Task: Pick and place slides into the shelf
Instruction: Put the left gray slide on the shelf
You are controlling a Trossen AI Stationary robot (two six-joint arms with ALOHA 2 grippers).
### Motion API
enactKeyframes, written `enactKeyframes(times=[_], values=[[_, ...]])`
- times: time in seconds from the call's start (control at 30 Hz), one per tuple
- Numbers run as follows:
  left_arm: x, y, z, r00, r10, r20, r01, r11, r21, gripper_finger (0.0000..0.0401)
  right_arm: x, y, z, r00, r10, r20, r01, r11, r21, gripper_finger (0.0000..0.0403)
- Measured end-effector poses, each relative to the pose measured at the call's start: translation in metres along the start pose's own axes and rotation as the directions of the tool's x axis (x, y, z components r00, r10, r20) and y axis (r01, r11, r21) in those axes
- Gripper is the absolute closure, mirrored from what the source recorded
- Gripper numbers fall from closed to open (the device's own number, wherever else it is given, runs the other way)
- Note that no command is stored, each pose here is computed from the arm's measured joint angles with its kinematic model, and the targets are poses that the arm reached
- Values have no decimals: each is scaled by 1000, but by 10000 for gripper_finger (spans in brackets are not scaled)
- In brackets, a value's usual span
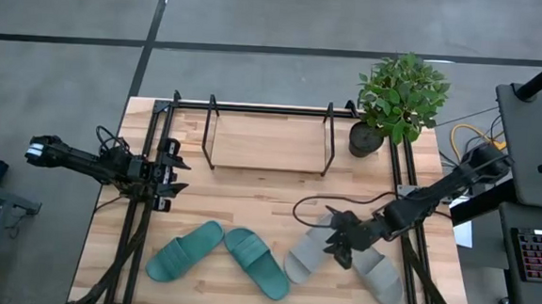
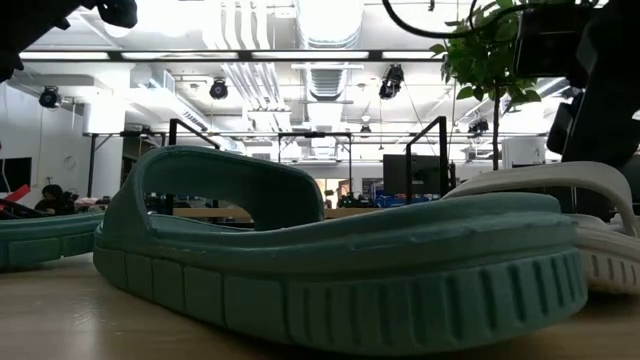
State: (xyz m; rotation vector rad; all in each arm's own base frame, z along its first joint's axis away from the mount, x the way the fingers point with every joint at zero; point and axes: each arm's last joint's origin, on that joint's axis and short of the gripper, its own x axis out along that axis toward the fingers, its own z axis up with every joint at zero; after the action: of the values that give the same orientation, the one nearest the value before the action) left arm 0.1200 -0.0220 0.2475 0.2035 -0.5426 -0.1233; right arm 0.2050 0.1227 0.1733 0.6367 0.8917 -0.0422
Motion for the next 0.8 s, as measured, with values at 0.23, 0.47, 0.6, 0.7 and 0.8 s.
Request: enactKeyframes(times=[0.23, 0.47, 0.6, 0.7, 0.8], values=[[0, 0, 0, 1000, 0, 0, 0, 1000, 0, 237, 14, 2, -1, 1000, -4, -3, 4, 1000, -1, 248], [0, 0, 0, 1000, 0, -2, 0, 1000, 0, 237, 28, 6, -4, 997, 64, -41, -64, 998, 2, 248], [0, 0, 0, 1000, 0, -1, 0, 1000, 0, 237, 33, 6, -4, 997, 69, -40, -69, 998, -1, 248], [0, 0, 0, 1000, -1, -1, 1, 1000, 0, 237, 36, 5, -4, 997, 67, -38, -67, 998, 2, 248], [0, 0, 0, 1000, -1, -1, 1, 1000, 0, 237, 38, 4, -2, 997, 66, -34, -66, 998, 15, 251]])
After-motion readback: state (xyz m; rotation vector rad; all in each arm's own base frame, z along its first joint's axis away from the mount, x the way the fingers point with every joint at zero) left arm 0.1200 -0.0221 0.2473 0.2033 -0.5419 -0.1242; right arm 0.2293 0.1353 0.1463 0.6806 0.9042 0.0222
